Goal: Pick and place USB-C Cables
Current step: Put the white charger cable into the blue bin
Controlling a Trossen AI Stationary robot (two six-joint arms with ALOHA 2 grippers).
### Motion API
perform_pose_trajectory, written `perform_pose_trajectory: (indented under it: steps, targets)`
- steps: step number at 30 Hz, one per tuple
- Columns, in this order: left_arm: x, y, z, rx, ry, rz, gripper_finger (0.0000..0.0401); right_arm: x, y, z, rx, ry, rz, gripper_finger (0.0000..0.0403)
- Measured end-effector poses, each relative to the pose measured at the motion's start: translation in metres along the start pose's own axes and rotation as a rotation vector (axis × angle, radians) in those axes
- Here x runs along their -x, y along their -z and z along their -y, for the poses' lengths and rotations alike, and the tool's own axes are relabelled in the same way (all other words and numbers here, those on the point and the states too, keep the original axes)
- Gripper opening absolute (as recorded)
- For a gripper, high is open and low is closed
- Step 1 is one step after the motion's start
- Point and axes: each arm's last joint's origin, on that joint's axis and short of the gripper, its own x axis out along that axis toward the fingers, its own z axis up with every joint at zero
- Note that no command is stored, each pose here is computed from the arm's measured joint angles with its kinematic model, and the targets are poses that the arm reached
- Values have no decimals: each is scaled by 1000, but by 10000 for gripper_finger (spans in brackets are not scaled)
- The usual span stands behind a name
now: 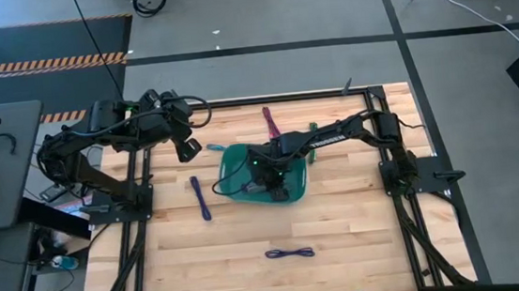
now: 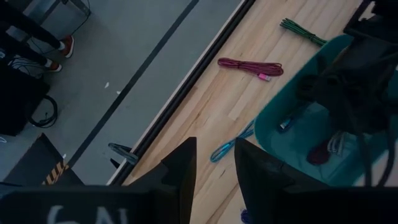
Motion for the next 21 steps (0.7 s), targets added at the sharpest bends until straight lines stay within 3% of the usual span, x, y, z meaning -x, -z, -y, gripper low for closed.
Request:
perform_pose_trajectory:
  steps: [21]
  targets:
    - [0,0,0,-3,0,0,117,0,2,2,-5,-4,-13,19]
